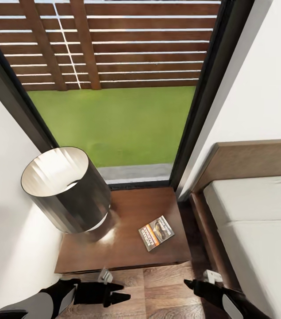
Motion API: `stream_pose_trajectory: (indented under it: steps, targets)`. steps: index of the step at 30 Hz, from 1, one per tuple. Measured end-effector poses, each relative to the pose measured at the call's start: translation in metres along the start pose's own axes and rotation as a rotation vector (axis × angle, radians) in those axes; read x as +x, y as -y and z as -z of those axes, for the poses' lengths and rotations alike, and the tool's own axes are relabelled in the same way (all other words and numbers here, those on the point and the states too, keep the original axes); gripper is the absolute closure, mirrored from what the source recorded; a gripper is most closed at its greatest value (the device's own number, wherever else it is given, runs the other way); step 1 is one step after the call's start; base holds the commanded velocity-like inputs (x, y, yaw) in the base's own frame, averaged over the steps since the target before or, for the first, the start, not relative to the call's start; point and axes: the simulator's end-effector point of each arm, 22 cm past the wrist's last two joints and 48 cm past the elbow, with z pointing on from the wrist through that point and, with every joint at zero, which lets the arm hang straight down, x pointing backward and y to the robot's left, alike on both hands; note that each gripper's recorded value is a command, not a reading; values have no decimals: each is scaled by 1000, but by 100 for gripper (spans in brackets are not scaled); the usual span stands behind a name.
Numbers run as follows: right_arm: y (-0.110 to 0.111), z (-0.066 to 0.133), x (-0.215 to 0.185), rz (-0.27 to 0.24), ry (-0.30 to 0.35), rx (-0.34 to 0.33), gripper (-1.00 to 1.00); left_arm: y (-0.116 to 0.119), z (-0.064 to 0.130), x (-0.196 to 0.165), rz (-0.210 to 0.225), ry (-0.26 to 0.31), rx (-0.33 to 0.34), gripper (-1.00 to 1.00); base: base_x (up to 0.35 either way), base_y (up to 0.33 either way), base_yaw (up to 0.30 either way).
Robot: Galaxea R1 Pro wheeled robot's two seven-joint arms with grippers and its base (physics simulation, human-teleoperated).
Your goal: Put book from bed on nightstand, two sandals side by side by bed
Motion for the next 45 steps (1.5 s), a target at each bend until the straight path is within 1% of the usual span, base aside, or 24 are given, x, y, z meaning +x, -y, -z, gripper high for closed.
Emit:
stream_pose_trajectory:
  steps: [1, 3, 5, 6, 8, 9, 11, 12, 13, 14, 16, 18, 19, 21, 23, 27, 30, 33, 36, 45]
  targets:
    - [2, 2, 4, 8, -4, 2, -100, 1, 1, 3, 4, -2, -3, -100, 0, 0, 0]
    - [14, 6, 25, 34, -32, 23, -100, -1, 5, 19, 20, -21, -20, -100, 0, 0, 0]
    - [23, 10, 41, 39, -60, 41, -100, -1, 8, 33, 38, -30, -38, -100, 0, 0, 0]
    - [32, 14, 58, 37, -91, 59, -100, -7, 12, 52, 55, -47, -72, -100, 0, 0, 0]
    - [42, 21, 79, 22, -132, 83, -100, -21, 23, 76, 79, -60, -149, -100, 0, 0, 0]
    - [44, 24, 83, 18, -141, 88, -100, -24, 26, 82, 86, -61, -172, -100, 0, 0, 0]
    - [52, 31, 102, 3, -179, 108, -100, -36, 35, 113, 112, -87, -257, -100, 0, 0, 0]
    - [53, 34, 107, -2, -189, 114, -100, -38, 38, 121, 121, -90, -279, -100, 0, 0, 0]
    - [58, 39, 119, -11, -211, 126, -100, -42, 43, 139, 132, -106, -321, -100, 0, 0, 0]
    - [60, 42, 124, -18, -223, 133, -100, -44, 45, 147, 141, -108, -345, -100, 0, 0, 0]
    - [68, 52, 145, -39, -267, 157, -100, -53, 56, 180, 161, -137, -440, -100, 0, 0, 0]
    - [71, 59, 154, -50, -286, 169, -100, -62, 70, 216, 188, -173, -553, -100, 0, 0, 0]
    - [72, 62, 158, -53, -293, 173, -100, -73, 88, 246, 207, -208, -671, -100, 0, 0, 0]
    - [71, 65, 160, -56, -297, 175, -100, -84, 109, 266, 217, -236, -799, -100, 0, 0, 0]
    - [71, 68, 160, -57, -298, 176, -100, -89, 122, 273, 219, -251, -865, -100, 0, 0, 0]
    - [69, 74, 160, -57, -299, 179, -100, -88, 136, 284, 223, -272, -932, -100, 0, 0, 0]
    - [68, 75, 160, -57, -300, 180, -100, -87, 140, 288, 222, -277, -952, -100, 0, 0, 0]
    - [68, 75, 160, -57, -300, 180, -100, -88, 141, 288, 220, -277, -956, -100, 0, 0, 0]
    - [68, 75, 160, -56, -300, 181, -100, -85, 132, 288, 219, -274, -947, -100, 0, 0, 0]
    - [65, 74, 161, -57, -301, 178, -100, -84, 130, 287, 220, -272, -944, -100, 0, 0, 0]
